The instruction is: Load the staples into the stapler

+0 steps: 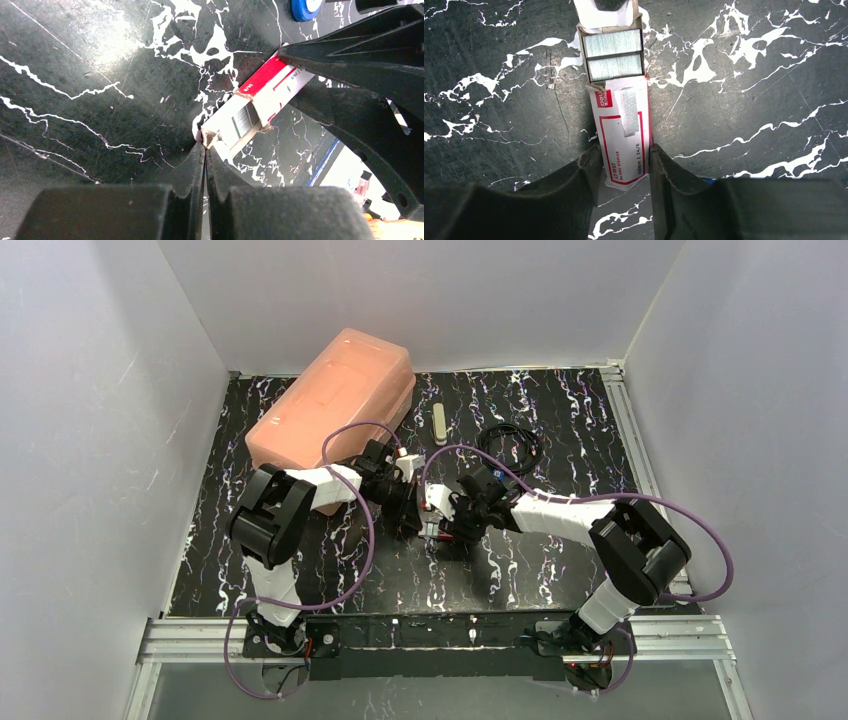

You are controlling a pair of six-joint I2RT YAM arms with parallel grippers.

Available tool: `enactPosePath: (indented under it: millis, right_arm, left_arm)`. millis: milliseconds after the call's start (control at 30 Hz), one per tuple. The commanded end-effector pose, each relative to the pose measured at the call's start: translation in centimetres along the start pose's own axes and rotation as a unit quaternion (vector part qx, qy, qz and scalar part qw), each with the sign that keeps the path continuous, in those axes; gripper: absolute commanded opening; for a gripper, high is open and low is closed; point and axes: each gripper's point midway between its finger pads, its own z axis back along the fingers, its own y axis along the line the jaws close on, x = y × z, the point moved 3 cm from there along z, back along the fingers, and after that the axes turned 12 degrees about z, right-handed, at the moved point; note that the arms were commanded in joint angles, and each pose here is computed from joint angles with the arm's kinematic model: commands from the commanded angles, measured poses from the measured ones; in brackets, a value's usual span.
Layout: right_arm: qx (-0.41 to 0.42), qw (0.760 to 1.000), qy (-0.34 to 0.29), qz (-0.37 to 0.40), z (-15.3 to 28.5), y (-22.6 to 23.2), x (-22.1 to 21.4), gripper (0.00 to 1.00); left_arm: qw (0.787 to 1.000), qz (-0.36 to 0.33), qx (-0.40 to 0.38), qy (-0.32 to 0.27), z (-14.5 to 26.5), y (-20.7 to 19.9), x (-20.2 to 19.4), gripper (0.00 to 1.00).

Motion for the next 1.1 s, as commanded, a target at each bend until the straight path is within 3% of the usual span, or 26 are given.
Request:
enactPosePath:
  millis: [0, 267, 500, 600, 700, 1067]
  right_arm:
    - [0.027, 0.996, 0.08, 0.0, 0.7, 2.0, -3.9, 0.45]
    - [0.028, 0.996, 0.087, 0.01, 1.1, 2.2, -4.4, 0.45]
    - [0.032, 0.997, 0.076, 0.001, 0.7, 1.7, -3.3, 0.54]
    - [0.023, 0.998, 0.063, -0.001, 1.1, 1.1, -2.3, 0.69]
    - [0.015, 0.999, 0.045, 0.003, 2.0, 0.4, -1.0, 0.77]
    - [-0.031, 0.996, -0.02, 0.083, 7.7, -3.3, 3.9, 0.79]
  left_arm:
    - [1.0, -0.005, 0.017, 0.001, 0.9, 0.5, -0.6, 0.0]
    - [0.999, -0.02, 0.031, -0.008, 1.7, 0.6, -0.7, 0.0]
    - [0.999, -0.027, 0.021, -0.01, 1.8, 0.1, -0.2, 0.01]
    - [0.999, -0.035, 0.014, -0.013, 2.1, -0.5, 0.2, 0.17]
    - [0.999, -0.046, 0.005, -0.019, 2.5, -1.2, 0.7, 0.35]
    - [0.99, -0.122, -0.054, -0.04, 5.8, -5.5, 2.1, 0.63]
